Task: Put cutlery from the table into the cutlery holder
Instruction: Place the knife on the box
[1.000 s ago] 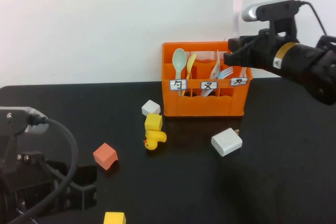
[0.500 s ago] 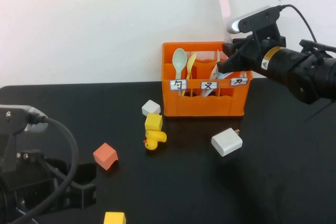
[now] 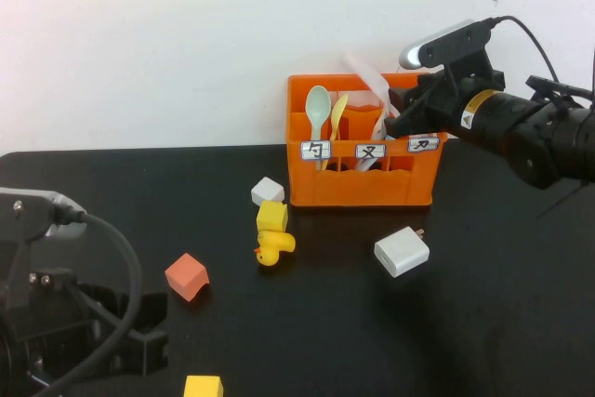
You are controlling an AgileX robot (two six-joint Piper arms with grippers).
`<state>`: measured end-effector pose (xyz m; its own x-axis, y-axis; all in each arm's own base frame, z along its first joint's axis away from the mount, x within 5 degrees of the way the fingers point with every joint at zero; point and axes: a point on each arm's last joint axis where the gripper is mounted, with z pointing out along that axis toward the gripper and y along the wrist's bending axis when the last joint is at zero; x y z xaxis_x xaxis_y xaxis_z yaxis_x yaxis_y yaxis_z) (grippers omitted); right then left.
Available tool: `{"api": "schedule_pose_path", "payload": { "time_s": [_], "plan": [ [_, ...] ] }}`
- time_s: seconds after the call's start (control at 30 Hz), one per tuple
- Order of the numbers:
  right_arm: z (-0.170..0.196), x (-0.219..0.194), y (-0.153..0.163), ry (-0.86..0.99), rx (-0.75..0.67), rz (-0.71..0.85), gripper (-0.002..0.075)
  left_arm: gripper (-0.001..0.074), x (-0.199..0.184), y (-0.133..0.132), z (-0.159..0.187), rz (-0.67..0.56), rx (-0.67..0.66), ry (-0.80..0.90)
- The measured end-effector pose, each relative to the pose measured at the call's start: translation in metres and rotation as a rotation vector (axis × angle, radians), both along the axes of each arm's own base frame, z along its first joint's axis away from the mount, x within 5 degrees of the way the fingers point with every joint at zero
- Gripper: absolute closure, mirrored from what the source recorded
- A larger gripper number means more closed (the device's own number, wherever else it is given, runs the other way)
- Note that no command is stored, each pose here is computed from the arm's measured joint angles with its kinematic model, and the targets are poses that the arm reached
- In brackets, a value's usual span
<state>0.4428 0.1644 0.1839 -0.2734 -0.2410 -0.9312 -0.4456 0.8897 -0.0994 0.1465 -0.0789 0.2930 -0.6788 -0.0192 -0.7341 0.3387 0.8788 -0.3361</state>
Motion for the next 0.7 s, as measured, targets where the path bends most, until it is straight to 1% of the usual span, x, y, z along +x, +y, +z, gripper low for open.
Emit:
{"api": "schedule_pose_path", "payload": {
  "time_s": [0.13, 0.23, 0.33, 0.4, 0.5, 0.57, 0.63, 0.7],
  "plan": [
    [0.001, 0.0, 0.0, 0.001, 0.009, -0.007, 0.0344, 0.0736, 0.0, 0.0, 0.0, -0.001, 0.007, -0.003],
    [0.012, -0.002, -0.001, -0.012, 0.009, -0.009, 0.0356, 0.0736, 0.001, 0.001, 0.0, 0.005, 0.004, -0.008],
    [0.041, -0.009, -0.005, -0.049, -0.026, -0.003, 0.0426, 0.0736, -0.001, 0.005, 0.004, 0.027, -0.003, -0.031],
    [0.068, -0.018, -0.01, -0.066, -0.075, -0.003, 0.0503, 0.0736, -0.004, 0.01, 0.009, 0.051, -0.006, -0.062],
    [0.106, -0.038, -0.022, -0.044, -0.148, -0.035, 0.0627, 0.0736, -0.012, 0.021, 0.018, 0.103, -0.006, -0.124],
    [0.128, -0.053, -0.03, -0.04, -0.18, -0.056, 0.068, 0.0736, -0.021, 0.029, 0.026, 0.148, -0.018, -0.178],
    [0.145, -0.075, -0.039, -0.057, -0.205, -0.063, 0.0706, 0.0736, -0.031, 0.036, 0.033, 0.182, -0.023, -0.234],
    [0.152, -0.099, -0.049, -0.069, -0.226, -0.061, 0.0719, 0.0736, -0.042, 0.043, 0.04, 0.211, -0.038, -0.293]
  ]
}}
